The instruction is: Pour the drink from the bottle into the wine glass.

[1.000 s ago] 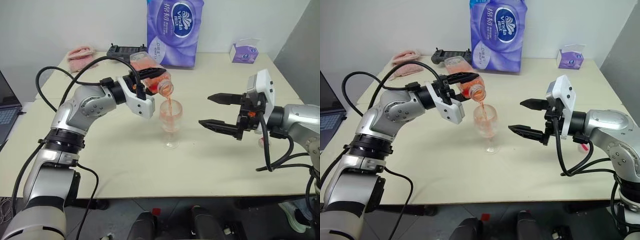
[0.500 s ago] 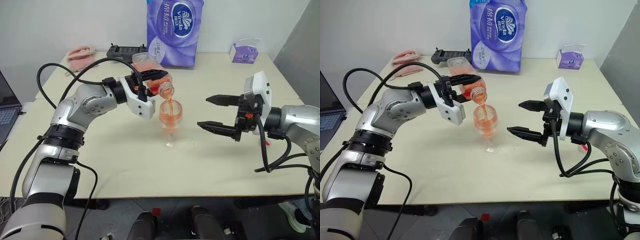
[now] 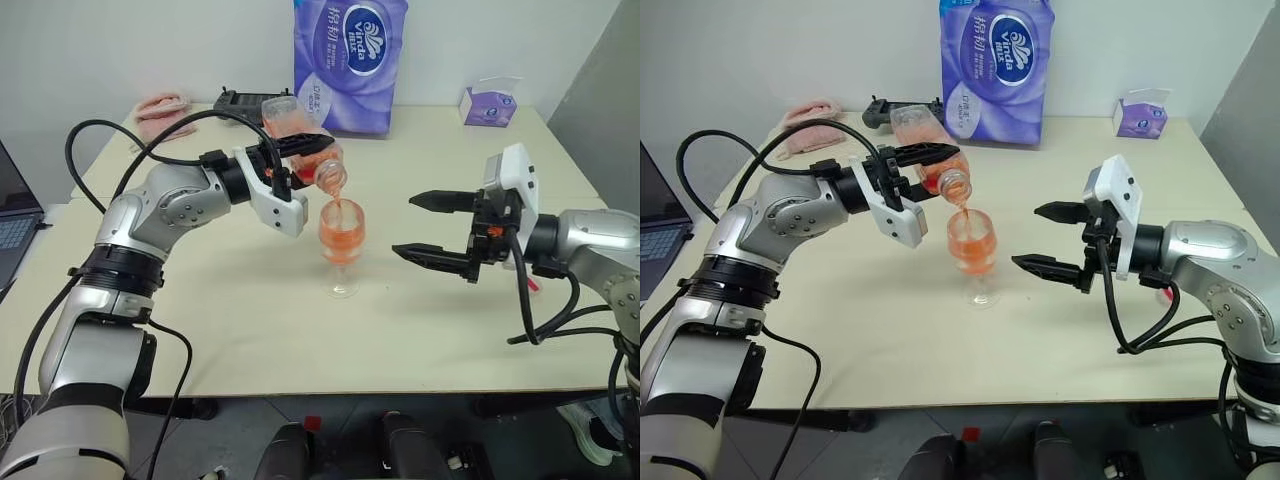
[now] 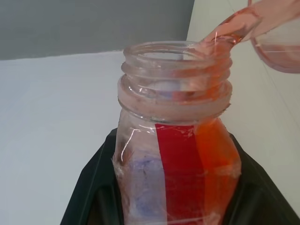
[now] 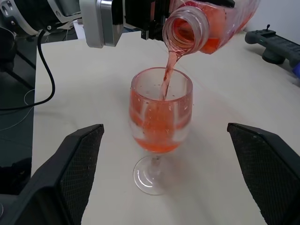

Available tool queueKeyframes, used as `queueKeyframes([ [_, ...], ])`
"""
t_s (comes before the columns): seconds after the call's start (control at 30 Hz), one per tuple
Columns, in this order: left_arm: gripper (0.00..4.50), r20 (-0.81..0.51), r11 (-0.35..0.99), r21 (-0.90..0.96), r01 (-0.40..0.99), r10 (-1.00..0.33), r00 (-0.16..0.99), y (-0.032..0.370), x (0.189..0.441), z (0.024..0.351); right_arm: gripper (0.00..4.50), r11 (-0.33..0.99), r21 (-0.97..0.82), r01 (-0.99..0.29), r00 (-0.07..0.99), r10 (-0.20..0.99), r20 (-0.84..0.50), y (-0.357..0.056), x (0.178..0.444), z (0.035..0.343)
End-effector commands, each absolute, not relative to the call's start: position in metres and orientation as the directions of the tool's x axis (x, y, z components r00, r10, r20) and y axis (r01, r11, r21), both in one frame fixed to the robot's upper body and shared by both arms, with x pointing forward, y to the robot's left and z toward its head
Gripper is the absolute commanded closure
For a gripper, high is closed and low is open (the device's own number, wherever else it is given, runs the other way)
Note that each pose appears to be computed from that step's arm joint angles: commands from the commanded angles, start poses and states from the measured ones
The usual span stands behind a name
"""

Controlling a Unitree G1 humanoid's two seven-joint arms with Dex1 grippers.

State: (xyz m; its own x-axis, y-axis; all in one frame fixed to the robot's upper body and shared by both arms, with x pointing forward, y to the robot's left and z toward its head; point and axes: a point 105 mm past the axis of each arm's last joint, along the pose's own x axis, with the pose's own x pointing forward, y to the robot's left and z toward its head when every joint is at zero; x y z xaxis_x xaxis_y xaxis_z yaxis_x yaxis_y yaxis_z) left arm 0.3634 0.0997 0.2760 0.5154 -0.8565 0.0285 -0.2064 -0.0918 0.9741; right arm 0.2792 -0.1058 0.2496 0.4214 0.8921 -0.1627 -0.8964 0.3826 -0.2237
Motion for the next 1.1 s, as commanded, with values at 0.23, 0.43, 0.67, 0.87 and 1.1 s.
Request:
queueKeyframes([
  [0.23,2.66,0.076,-0.073,0.959,-0.275,-0.865,0.495,0.099,0.36,0.296,0.0,0.376,-0.259,-0.889,0.418,0.899,-0.13,-0.105,0.276,0.261],
  [0.43,2.66,0.078,-0.067,0.96,-0.27,-0.866,0.493,0.098,0.36,0.296,0.0,0.378,-0.257,-0.889,0.419,0.899,-0.126,-0.106,0.277,0.262],
  [0.67,2.66,0.113,0.019,0.982,-0.19,-0.861,0.496,0.1,0.362,0.297,0.0,0.38,-0.26,-0.888,0.42,0.899,-0.122,-0.106,0.278,0.263],
  [0.87,2.66,0.085,0.099,0.995,0.004,-0.878,0.47,0.1,0.355,0.28,0.0,0.376,-0.268,-0.887,0.416,0.902,-0.112,-0.106,0.278,0.268],
  [1.1,2.67,0.156,0.26,0.956,0.134,-0.841,0.517,0.111,0.357,0.283,0.0,0.355,-0.287,-0.89,0.388,0.919,-0.066,-0.102,0.279,0.286],
])
